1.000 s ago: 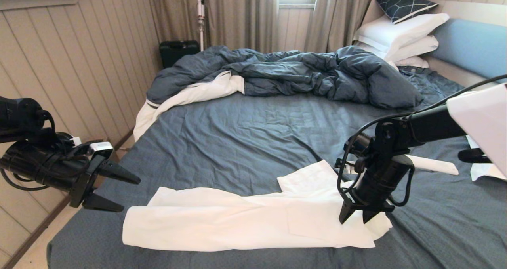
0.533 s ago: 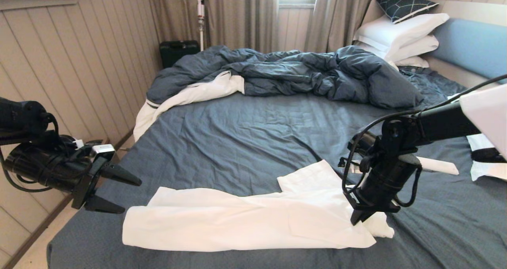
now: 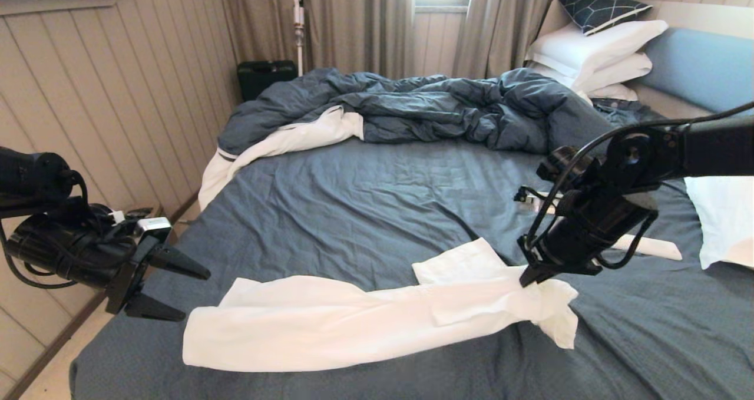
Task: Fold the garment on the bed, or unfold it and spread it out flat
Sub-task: Fold the white T-shirt
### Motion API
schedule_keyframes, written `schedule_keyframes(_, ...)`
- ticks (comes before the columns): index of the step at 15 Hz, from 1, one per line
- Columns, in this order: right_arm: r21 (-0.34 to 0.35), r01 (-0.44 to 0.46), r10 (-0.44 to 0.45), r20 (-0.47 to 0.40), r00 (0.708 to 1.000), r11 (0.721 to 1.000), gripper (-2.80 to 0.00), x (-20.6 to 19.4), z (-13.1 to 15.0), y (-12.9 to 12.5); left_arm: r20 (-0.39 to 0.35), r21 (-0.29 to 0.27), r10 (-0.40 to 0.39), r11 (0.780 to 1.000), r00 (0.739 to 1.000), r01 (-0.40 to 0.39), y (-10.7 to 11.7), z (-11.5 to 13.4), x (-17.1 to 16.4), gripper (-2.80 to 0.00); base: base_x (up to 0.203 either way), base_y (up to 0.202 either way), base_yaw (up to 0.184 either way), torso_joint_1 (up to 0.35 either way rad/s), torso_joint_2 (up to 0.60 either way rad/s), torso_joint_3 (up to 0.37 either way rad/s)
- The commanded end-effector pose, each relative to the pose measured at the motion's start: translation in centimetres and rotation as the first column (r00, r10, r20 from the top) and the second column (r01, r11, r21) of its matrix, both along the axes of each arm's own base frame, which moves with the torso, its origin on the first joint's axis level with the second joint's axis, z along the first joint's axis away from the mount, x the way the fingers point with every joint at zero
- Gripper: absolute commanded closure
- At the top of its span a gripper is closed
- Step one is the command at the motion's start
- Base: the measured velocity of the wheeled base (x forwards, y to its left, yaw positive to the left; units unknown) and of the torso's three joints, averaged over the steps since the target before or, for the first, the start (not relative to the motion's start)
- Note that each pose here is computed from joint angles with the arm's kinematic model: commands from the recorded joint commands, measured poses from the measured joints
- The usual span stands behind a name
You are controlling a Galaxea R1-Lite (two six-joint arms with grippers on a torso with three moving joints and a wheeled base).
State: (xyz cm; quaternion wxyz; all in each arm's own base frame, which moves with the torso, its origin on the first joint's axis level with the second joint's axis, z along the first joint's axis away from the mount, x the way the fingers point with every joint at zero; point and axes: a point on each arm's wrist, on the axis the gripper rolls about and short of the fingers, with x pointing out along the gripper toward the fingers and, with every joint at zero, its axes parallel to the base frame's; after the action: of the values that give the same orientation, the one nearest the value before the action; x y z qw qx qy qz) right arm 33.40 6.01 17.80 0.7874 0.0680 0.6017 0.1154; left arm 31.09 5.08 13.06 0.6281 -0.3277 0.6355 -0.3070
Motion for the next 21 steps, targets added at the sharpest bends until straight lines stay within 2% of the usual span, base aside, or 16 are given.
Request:
schedule_keyframes(1, 0.000, -0.003, 0.003, -0.020, 1.000, 1.000, 0.00, -0.1, -0.4, 0.0, -0.004, -0.007, 0.000, 1.000, 1.000, 0.000, -0.1, 0.1, -0.2, -2.80, 0.000, 0.000, 0.000, 0.000, 0.00, 0.000)
schedule_keyframes(3, -0.009, -0.010, 0.009, -0.073, 0.997, 1.000, 0.00, -0.3, -1.9, 0.2, -0.007, -0.007, 0.000, 1.000, 1.000, 0.000, -0.1, 0.1, -0.2, -2.80, 0.000, 0.000, 0.000, 0.000, 0.00, 0.000)
schedule_keyframes(7, -0.015, -0.017, 0.015, -0.111, 0.994, 1.000, 0.00, -0.7, -2.8, 0.1, -0.005, -0.007, -0.001, 1.000, 1.000, 0.001, -0.1, 0.1, -0.3, -2.80, 0.000, 0.000, 0.000, 0.000, 0.00, 0.000)
schedule_keyframes(8, -0.018, -0.017, 0.015, -0.130, 0.991, 1.000, -2.80, -1.0, -3.2, 0.0, -0.007, -0.008, -0.001, 1.000, 1.000, 0.001, -0.1, 0.1, -0.3, -2.80, 0.000, 0.000, 0.000, 0.000, 0.00, 0.000)
schedule_keyframes(13, -0.027, -0.026, 0.020, -0.188, 0.982, 0.999, -2.80, -1.1, -4.7, 0.2, -0.011, -0.009, -0.001, 1.000, 1.000, 0.001, -0.1, 0.1, -0.3, -2.80, 0.000, 0.000, 0.000, 0.000, 0.00, 0.000)
schedule_keyframes(17, -0.020, -0.040, 0.037, -0.135, 0.990, 0.999, -2.80, -2.5, -2.5, 0.7, -0.015, -0.010, -0.002, 1.000, 1.000, 0.002, -0.1, 0.0, -0.4, -2.80, 0.000, 0.000, 0.000, 0.000, 0.00, 0.000)
schedule_keyframes(21, -0.019, -0.080, 0.077, -0.131, 0.988, 0.997, -2.80, -5.7, -1.4, 1.3, -0.017, -0.009, -0.002, 1.000, 1.000, 0.002, -0.1, -0.1, -0.4, -2.80, 0.000, 0.000, 0.000, 0.000, 0.00, 0.000)
